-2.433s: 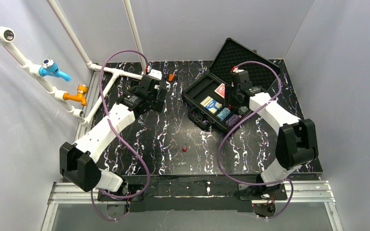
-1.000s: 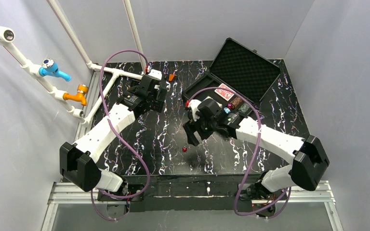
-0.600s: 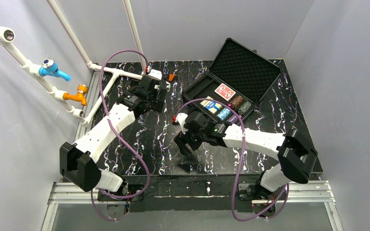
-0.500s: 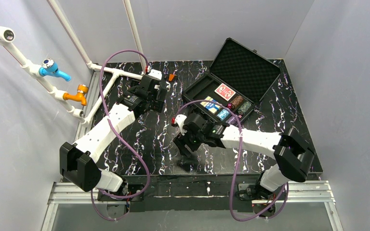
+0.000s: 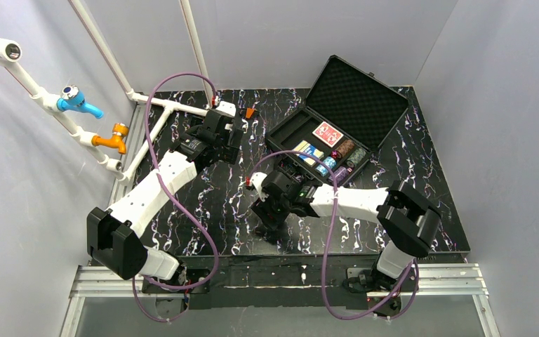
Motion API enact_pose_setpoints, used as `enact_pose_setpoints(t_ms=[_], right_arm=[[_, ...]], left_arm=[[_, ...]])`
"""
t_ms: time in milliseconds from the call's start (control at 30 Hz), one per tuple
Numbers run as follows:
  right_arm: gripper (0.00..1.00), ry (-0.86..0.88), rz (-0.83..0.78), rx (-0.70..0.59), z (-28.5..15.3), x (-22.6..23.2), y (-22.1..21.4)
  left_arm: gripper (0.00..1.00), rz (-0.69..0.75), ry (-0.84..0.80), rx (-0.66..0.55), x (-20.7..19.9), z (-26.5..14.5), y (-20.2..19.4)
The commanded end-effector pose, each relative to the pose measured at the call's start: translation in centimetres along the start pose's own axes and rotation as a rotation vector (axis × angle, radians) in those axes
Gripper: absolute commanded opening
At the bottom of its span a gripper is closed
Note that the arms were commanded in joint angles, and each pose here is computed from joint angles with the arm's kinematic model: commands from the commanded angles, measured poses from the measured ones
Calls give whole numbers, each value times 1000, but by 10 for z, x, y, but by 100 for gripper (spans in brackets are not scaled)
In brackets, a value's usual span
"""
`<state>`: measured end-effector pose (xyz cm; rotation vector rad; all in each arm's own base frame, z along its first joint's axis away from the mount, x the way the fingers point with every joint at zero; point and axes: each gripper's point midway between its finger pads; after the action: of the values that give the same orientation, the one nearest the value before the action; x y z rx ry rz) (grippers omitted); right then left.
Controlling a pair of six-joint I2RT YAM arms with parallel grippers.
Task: Pack up texas hold em set
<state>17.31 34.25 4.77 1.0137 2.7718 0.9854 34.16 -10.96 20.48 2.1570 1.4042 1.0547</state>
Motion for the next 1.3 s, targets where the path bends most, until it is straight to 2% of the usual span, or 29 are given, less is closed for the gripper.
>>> enact_pose_setpoints(t_ms=[0, 433, 800, 1033, 1267], right_arm=[[67, -33, -23, -48, 7, -3, 13], [59, -57, -35, -34, 20, -6, 7], [34, -57, -42, 6, 27, -7, -1], [13, -81, -29, 17, 24, -9, 2], [1, -130, 10, -4, 12, -13, 16]], left_arm=[[99, -8, 15, -9, 7, -7, 2], [99, -7, 9, -6, 6, -6, 1], [99, -6, 13, -7, 7, -6, 1], [99, -7, 13, -7, 7, -7, 1], [99, -6, 13, -8, 7, -7, 1]])
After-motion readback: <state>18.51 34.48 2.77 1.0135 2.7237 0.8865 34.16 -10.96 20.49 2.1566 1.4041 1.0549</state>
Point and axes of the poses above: each gripper's point midway between its finger pads, its own z axis out along the fingers, its own x axis along the line the jaws close on, y = z × x, and after that the axes turned 8 degrees about z, right-handed
